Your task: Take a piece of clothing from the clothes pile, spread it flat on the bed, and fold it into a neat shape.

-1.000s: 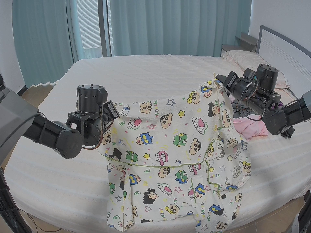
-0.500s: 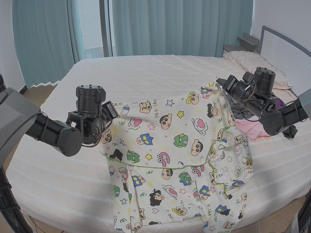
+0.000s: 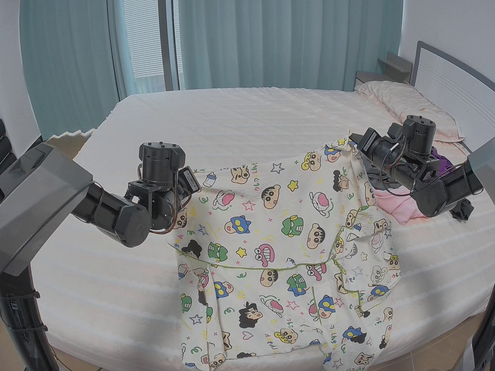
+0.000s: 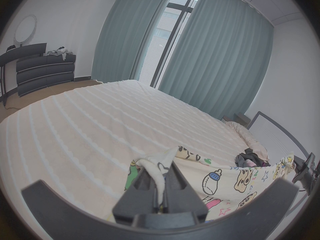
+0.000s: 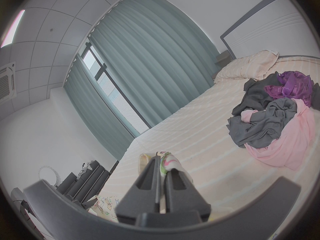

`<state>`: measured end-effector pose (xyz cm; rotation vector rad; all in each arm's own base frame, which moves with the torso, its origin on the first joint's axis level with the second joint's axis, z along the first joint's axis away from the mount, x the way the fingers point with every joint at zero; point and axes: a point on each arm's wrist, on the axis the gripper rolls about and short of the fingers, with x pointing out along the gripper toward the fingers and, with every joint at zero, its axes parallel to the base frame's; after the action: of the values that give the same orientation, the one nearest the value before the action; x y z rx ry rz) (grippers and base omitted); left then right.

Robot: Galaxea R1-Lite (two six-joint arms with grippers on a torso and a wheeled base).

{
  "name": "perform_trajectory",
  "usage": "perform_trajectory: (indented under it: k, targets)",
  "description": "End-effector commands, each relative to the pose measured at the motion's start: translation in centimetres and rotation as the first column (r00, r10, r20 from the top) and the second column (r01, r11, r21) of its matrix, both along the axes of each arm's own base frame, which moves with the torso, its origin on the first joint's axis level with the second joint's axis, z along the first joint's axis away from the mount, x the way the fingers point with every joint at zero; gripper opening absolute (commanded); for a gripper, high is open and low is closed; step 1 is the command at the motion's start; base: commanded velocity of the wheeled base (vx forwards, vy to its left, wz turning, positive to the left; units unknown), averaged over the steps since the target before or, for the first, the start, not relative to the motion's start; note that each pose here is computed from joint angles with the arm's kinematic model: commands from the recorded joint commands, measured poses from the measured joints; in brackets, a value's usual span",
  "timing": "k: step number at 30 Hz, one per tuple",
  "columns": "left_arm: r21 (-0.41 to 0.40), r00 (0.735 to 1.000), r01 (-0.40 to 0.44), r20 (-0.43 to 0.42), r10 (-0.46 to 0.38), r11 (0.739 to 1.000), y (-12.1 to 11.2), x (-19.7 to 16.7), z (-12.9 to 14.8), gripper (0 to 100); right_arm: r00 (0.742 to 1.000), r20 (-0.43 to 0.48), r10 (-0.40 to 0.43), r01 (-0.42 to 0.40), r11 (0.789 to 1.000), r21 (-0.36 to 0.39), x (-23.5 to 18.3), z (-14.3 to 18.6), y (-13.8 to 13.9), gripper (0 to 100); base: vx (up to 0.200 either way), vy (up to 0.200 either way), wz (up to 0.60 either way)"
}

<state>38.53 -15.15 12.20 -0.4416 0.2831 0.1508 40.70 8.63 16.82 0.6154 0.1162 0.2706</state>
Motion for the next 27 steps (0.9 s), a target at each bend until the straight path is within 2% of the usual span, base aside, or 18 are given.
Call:
perform_trajectory:
  k: [1, 2, 7, 8, 12, 19, 27]
  targets:
    - [0.009, 1.0, 0.0, -0.025, 0.0, 1.0, -0.7, 1.5, -2.1, 0, 0.999, -0.037, -0.016, 0.015, 1.0, -0.006, 1.3, -1.9, -0.3, 0, 0.0, 0.0, 0.0]
    - [0.006, 1.0, 0.0, -0.021, 0.0, 1.0, -0.9, 1.9, -2.3, 100, 0.999, -0.043, -0.02, 0.02, 1.0, -0.008, 1.6, -2.3, -0.4, 0, 0.0, 0.0, 0.0]
    - [-0.001, 1.0, -0.005, -0.016, 0.005, 1.0, -1.7, 4.2, -3.5, 100, 0.996, -0.087, -0.029, 0.027, 1.0, -0.014, 3.0, -4.7, -0.4, 0, 0.0, 0.0, 0.0]
    - [-0.001, 1.0, -0.009, -0.023, 0.009, 1.0, -1.8, 4.6, -4.0, 100, 0.995, -0.097, -0.027, 0.026, 1.0, -0.016, 3.2, -5.4, -0.3, 100, 0.0, 0.0, 0.0]
    - [-0.003, 0.999, -0.028, -0.039, 0.028, 1.0, -1.3, 5.3, -4.8, 100, 0.989, -0.142, -0.034, 0.031, 0.999, -0.025, 4.1, -7.5, -0.2, 100, 0.0, 0.0, 0.0]
    - [-0.007, 0.997, -0.071, -0.032, 0.071, 0.997, 0.6, 6.1, -4.1, 100, 0.97, -0.191, -0.15, 0.143, 0.988, -0.052, 6.2, -9.9, -1.0, 100, 0.0, 0.0, 0.0]
    - [-0.015, 0.995, -0.092, -0.024, 0.092, 0.996, 2.1, 4.3, -1.8, 100, 0.962, -0.213, -0.171, 0.163, 0.985, -0.055, 4.4, -8.6, -2.9, 100, 0.0, 0.0, 0.0]
